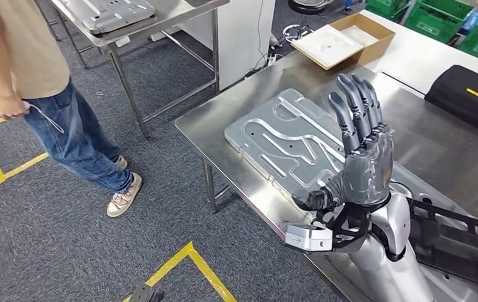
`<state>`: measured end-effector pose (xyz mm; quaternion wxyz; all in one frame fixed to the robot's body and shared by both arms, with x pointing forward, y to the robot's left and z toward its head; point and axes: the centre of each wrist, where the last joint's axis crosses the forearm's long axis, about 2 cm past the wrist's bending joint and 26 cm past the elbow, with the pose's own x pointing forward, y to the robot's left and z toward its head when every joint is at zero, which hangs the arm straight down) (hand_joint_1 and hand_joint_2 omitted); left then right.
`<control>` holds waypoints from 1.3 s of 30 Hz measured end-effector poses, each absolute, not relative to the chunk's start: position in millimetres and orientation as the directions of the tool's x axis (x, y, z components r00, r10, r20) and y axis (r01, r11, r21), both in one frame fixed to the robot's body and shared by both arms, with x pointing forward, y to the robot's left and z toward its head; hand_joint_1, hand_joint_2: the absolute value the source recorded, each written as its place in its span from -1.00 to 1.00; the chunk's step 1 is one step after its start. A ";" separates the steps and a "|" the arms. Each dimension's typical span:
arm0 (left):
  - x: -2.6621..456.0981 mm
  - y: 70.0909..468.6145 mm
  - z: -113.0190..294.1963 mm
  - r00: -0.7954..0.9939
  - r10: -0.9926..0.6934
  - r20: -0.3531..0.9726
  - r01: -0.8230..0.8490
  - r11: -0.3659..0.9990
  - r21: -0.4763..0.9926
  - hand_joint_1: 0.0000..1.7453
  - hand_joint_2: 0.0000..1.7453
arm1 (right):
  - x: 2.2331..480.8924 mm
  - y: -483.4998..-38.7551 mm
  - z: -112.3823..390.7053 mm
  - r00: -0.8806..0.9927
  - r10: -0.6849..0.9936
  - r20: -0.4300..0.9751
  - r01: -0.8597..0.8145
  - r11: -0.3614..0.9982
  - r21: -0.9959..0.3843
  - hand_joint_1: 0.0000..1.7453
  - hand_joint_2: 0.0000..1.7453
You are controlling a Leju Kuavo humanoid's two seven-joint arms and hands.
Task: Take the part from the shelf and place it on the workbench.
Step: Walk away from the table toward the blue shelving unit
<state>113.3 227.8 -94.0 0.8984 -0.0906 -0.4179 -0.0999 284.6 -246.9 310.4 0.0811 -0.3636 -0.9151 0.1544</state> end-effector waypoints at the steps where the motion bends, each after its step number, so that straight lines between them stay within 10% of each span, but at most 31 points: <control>1: 114.0 228.0 -93.8 0.629 -0.104 0.770 0.255 0.964 -0.079 -1.00 -1.00 | 284.9 -246.9 309.4 -0.722 0.691 0.038 0.640 0.687 -0.344 -1.00 -1.00; 39: 93.0 239.7 -97.8 0.642 -0.053 0.765 0.141 0.989 -0.050 -1.00 -1.00 | 304.0 -244.9 317.7 -0.759 0.651 0.008 0.605 0.709 -0.362 -1.00 -1.00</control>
